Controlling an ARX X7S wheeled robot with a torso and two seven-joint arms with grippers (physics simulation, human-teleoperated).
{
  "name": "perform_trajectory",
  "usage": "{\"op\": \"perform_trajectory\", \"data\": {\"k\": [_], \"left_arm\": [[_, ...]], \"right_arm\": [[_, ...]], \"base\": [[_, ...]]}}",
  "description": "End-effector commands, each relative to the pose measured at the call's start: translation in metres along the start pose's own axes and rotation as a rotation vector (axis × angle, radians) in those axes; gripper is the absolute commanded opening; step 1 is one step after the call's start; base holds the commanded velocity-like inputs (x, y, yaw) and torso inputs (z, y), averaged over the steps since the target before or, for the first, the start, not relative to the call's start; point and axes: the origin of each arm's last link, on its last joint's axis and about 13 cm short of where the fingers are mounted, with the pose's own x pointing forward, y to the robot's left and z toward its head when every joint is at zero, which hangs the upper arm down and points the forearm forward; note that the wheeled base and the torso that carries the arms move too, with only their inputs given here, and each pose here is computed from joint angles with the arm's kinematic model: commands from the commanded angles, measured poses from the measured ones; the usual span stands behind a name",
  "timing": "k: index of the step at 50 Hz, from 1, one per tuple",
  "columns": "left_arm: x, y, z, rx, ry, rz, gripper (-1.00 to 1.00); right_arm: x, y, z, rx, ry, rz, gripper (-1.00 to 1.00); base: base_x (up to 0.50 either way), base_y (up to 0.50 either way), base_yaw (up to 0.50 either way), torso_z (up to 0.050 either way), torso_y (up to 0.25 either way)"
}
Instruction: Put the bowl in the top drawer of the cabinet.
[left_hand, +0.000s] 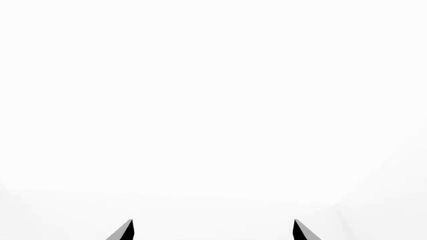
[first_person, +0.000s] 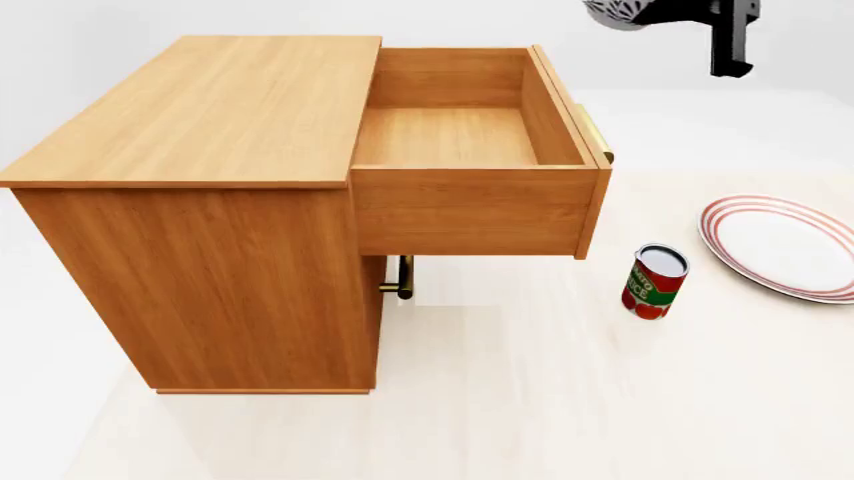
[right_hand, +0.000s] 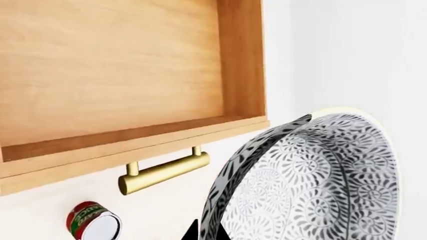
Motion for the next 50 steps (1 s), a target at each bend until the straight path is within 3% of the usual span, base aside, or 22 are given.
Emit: {"op": "perform_trajectory", "data": {"k": [1,13,24,50], "left_arm": [[0.0,0.0,0.0,0.001,-0.009,0.006,1.0],[0.0,0.0,0.0,-0.014,-0.013,-0.009,1.0],[0.0,0.0,0.0,0.032,-0.02,-0.025,1.0],[0.001,0.001,0.0,0.1,-0.022,-0.017,1.0]], "right_arm": [[0.015,-0.005,0.038,-0.111,-0.094,-0.005,-1.0],[0.048,0.003,0.063,-0.187,-0.175,0.026,-1.0],[0.069,0.011,0.075,-0.2,-0.209,0.018,-1.0],[0.07,0.011,0.076,-0.2,-0.21,0.017,-1.0]], "base": [[0.0,0.0,0.0,0.0,0.0],[0.0,0.0,0.0,0.0,0.001],[0.0,0.0,0.0,0.0,0.0],[0.0,0.0,0.0,0.0,-0.007]]}}
